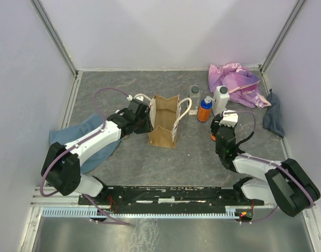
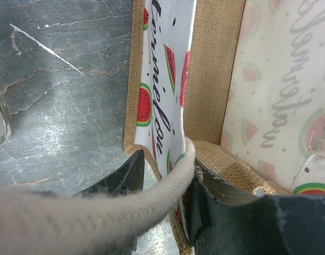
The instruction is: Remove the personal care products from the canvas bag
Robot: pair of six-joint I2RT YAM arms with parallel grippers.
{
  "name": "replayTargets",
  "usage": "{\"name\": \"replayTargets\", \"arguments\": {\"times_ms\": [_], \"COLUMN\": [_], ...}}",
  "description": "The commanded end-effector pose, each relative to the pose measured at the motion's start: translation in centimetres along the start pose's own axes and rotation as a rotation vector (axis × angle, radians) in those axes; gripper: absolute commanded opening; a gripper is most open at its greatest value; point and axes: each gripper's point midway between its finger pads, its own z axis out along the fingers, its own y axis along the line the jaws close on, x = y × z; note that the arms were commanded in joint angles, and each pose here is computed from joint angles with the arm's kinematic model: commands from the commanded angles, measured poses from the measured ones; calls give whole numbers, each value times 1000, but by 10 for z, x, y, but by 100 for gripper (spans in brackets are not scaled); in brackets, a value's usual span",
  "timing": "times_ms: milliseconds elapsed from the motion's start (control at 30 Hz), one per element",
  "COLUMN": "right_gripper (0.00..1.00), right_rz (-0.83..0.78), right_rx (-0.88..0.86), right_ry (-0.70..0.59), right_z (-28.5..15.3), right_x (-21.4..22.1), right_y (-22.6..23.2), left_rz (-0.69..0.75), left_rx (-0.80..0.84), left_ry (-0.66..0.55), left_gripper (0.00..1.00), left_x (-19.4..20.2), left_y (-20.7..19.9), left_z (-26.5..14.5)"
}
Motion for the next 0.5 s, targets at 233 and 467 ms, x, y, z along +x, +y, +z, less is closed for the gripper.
{"name": "replayTargets", "arguments": {"times_ms": [233, 467], "right_gripper": [57, 59], "right_rz": [71, 62], "right_rx": [-42, -53], "right_ry": [-5, -3], "right_z": [-3, 0], "right_x": [-11, -2], "right_y": [11, 15], "left_rz": [55, 51], "left_rx": [-7, -2], "left_ry": [38, 30], "left_gripper": [42, 42], "left_x": [17, 18], "left_y": [12, 13], "left_z": [-5, -8]}}
